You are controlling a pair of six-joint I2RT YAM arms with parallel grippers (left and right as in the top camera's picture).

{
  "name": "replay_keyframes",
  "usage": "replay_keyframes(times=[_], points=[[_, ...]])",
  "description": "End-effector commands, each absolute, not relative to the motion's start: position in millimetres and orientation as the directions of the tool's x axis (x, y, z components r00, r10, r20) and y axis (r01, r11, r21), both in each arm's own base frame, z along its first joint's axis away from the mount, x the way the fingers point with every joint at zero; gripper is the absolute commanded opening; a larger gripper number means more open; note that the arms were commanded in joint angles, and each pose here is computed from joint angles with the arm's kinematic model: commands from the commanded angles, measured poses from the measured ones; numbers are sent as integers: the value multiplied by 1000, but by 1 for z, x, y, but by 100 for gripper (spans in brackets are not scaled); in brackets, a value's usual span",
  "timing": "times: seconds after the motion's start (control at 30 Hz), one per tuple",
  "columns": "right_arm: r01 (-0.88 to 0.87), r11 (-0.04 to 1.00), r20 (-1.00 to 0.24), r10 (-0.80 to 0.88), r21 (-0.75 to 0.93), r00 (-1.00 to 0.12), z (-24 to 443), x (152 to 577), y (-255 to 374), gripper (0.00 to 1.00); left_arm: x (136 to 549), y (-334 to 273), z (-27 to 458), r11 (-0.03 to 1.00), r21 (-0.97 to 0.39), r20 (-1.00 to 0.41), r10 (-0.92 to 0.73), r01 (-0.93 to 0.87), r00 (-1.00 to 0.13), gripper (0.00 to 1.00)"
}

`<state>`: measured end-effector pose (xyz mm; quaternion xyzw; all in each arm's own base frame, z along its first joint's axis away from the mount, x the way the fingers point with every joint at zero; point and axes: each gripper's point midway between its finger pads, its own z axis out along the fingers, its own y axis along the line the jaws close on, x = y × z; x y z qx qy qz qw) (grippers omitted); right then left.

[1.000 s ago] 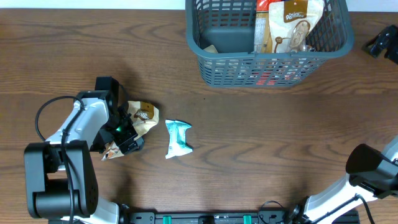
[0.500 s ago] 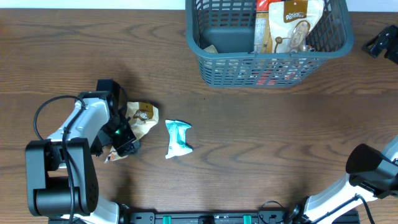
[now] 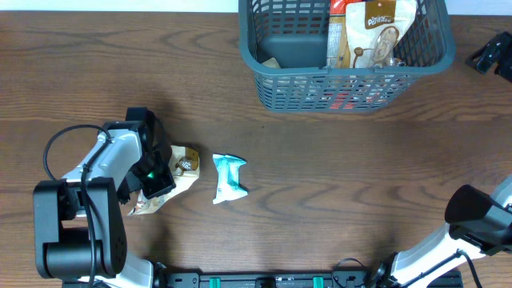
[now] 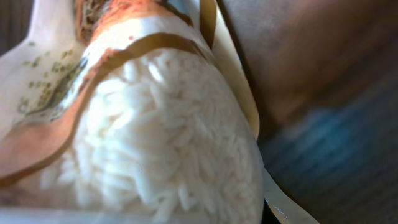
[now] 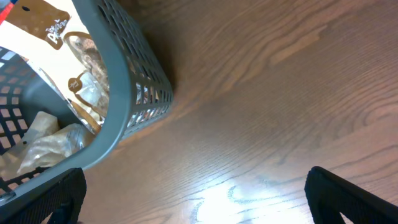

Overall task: Pack container
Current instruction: 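Lower the left gripper and grasp the beige rice package, then carry the rice package into the grey basket and release it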

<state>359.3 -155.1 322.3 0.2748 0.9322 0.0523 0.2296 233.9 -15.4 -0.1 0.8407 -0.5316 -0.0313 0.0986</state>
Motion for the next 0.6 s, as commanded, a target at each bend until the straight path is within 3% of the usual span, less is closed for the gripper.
replay_keyframes(times=[0.0,0.17,0.3,0.43,0.57], points=[[487,841,-392,540,234,-745,319,363,-153,99,241,-13,-8,-167,145,91,-979,-975,181,6],[502,840,-402,539,203,-740,319,362,-160,99,274,-8,10,93,16,89,-992,-996,-91,6],[503,841,-407,538,200,-738,320,363,-161,99,315,-12,55,337,-168,28,-938,-926,-346,6],[501,842,-415,537,201,-735,320,365,-161,99,363,-32,138,622,-379,-181,-776,-685,-604,6],[500,843,-421,535,201,-733,321,366,-162,99,389,-71,245,803,-490,-460,-568,-338,-683,6]])
